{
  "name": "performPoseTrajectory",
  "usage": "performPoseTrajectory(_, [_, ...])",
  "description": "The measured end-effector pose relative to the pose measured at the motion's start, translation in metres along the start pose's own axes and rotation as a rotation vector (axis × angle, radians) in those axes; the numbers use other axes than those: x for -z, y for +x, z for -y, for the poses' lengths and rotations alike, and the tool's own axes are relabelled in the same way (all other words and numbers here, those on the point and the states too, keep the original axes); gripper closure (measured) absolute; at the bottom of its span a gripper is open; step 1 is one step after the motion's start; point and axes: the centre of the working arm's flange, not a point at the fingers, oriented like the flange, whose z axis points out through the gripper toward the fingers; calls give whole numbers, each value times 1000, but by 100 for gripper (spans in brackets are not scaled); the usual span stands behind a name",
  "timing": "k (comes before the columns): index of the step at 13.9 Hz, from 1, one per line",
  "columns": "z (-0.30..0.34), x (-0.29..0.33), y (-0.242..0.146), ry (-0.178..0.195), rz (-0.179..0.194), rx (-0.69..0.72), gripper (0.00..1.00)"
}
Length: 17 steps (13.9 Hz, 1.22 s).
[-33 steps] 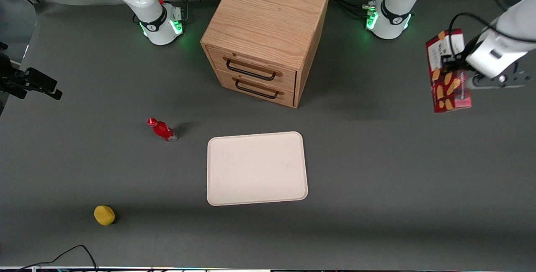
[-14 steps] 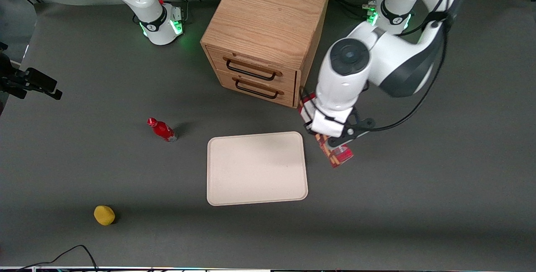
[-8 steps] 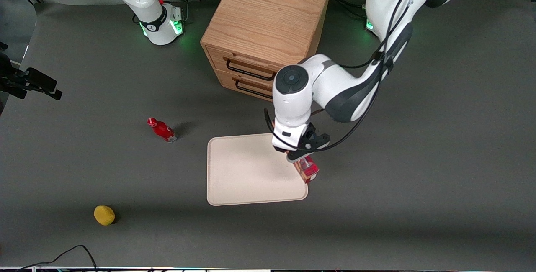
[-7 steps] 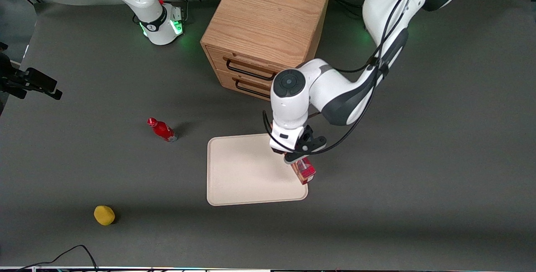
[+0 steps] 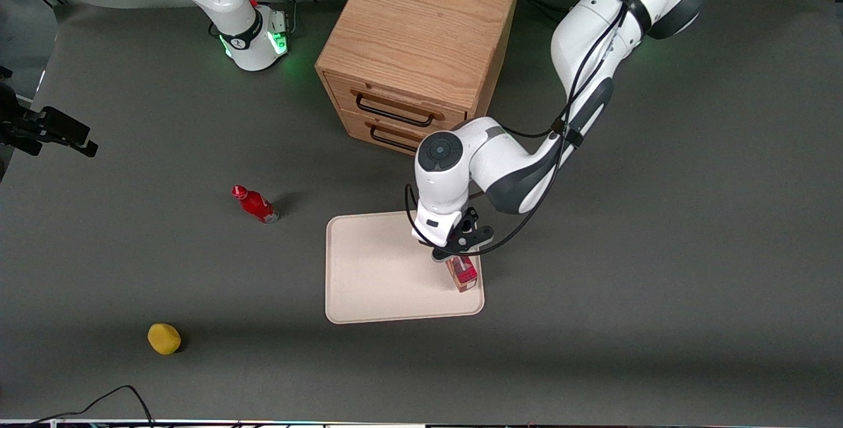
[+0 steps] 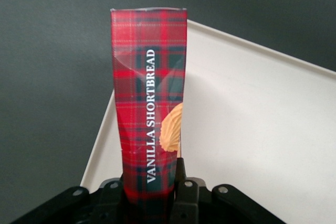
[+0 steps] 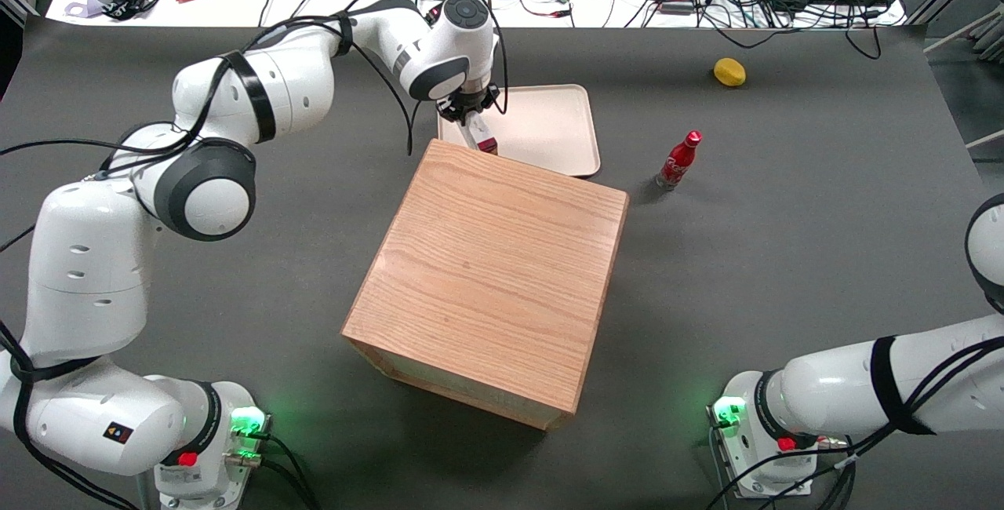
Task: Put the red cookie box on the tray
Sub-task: 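Lower the box onto the tray and open the left gripper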
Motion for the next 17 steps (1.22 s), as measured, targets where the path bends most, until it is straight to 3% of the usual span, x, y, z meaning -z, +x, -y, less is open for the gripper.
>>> performPoseTrajectory(6, [0,-29,-6,10,-11,-19,67])
performPoseTrajectory(10, [-2,-34,-8,-3,-17,-26,58])
performPoseTrajectory(11, [-3,-34,-8,-11,-18,-27,51])
performPoseTrajectory(16, [-3,-29,-2,-7,-24,-20,0])
performPoseTrajectory(17, [-1,-24,1,21,-22,-23,0])
